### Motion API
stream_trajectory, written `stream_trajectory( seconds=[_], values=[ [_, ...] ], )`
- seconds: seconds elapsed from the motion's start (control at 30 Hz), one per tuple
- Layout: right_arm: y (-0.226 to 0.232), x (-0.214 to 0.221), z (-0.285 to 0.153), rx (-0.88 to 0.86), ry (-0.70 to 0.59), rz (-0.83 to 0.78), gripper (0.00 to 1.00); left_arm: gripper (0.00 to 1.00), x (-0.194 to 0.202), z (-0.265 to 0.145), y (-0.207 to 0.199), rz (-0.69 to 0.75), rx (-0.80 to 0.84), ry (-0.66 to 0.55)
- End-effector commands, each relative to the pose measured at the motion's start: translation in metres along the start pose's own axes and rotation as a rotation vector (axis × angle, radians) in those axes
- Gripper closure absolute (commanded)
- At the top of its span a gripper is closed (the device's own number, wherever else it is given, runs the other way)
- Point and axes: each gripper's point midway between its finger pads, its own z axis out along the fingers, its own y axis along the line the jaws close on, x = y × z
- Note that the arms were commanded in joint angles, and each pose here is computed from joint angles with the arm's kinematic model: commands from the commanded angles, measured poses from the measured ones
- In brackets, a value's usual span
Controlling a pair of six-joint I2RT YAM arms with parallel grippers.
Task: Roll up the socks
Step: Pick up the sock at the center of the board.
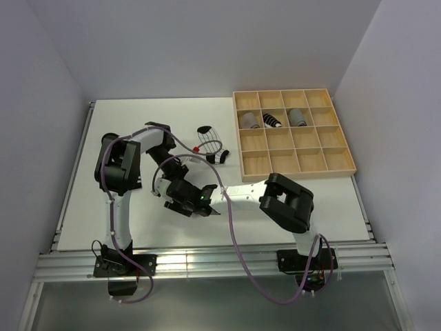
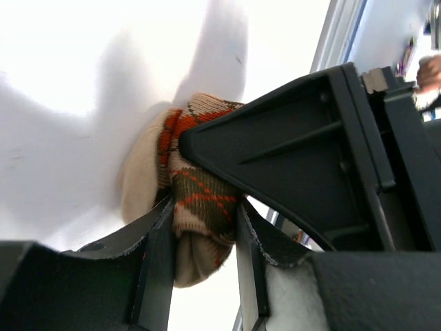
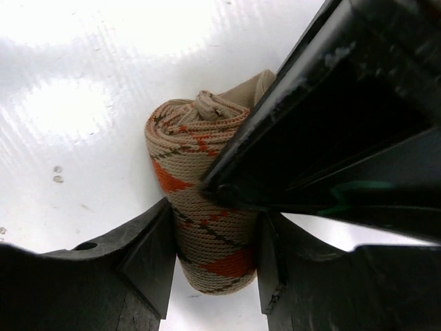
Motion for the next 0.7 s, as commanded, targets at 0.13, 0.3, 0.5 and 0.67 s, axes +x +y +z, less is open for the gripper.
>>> stream_trajectory(
  seconds=[0.13, 0.3, 0.5, 0.67],
  values=[
    [0.036, 0.040, 0.003, -0.251, 0.153, 0.098, 0.74, 0.60, -0.060, -0.068, 0.016, 0.064, -0.146, -0.307],
    [0.033, 0.049, 0.010, -0.275, 0.199, 0.167, 0.75, 0.60, -0.068, -0.096, 0.033, -0.036, -0.234, -0.418],
    [0.005, 0.056, 0.018, -0.261, 0.233, 0.313, 0.80, 0.61, -0.064, -0.129, 0.044, -0.056, -0.390, -0.533],
    [-0.008, 0.058, 0.019, -0.316, 0.249, 0.462, 0.80, 0.64, -0.061, -0.135, 0.032, -0.042, -0.413, -0.571]
  ],
)
